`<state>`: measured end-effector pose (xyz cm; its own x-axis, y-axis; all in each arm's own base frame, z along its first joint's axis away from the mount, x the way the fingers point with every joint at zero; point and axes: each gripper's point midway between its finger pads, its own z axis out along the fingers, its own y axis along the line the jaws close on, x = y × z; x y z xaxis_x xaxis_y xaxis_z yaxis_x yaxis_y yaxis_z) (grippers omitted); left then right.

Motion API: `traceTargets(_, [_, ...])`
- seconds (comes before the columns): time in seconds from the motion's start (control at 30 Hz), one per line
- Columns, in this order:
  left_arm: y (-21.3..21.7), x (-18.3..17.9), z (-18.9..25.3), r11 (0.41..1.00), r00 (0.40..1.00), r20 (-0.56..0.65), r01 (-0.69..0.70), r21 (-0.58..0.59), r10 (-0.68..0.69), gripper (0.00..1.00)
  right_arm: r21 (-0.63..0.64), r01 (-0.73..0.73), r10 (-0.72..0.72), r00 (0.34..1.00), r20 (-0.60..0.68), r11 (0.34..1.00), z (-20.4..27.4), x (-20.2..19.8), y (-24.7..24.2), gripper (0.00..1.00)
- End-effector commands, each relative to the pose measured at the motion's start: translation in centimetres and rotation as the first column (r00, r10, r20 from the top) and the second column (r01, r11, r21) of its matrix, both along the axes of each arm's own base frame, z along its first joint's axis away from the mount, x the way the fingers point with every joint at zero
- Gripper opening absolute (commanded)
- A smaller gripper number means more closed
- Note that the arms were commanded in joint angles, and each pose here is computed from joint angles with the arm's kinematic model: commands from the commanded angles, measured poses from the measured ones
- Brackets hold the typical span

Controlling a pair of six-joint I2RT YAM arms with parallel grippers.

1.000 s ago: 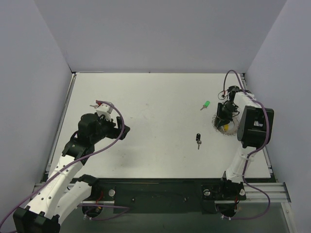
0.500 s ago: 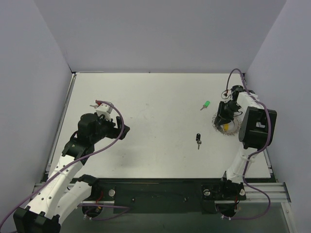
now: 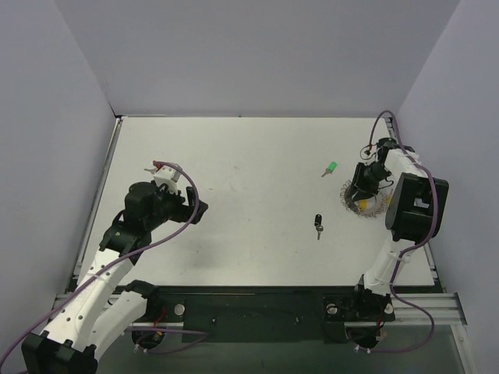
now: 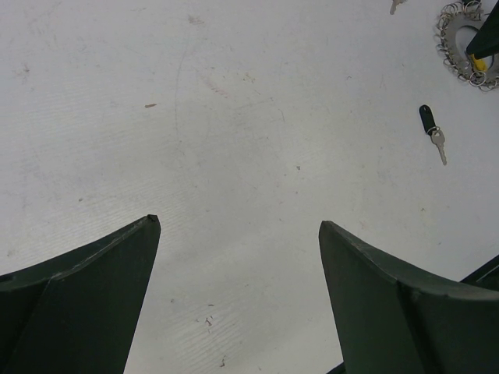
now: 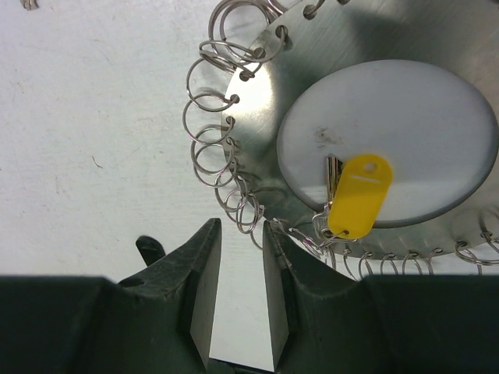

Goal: Put the keys on the keyring

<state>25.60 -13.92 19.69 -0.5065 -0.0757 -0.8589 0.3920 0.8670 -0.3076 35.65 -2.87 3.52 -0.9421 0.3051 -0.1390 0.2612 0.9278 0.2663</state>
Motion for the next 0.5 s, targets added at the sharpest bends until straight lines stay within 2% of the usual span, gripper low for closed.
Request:
traceTargets(0.0, [-0.1,0.7,1.6,1.000,0.997,0.072,0.008,-0.014,-0.007,0.93,-0.019,0.046,-0.046,0.999,-0.001,0.999,1.3,-0.8,-0.4,0.24])
traceTargets(0.47, [0.1,0.8,1.6,1.000,0.997,0.073,0.001,-0.014,0.000,0.93,0.016,0.086,-0.085,0.995,-0.058,0.996,-0.6,-1.6,-0.1,0.22])
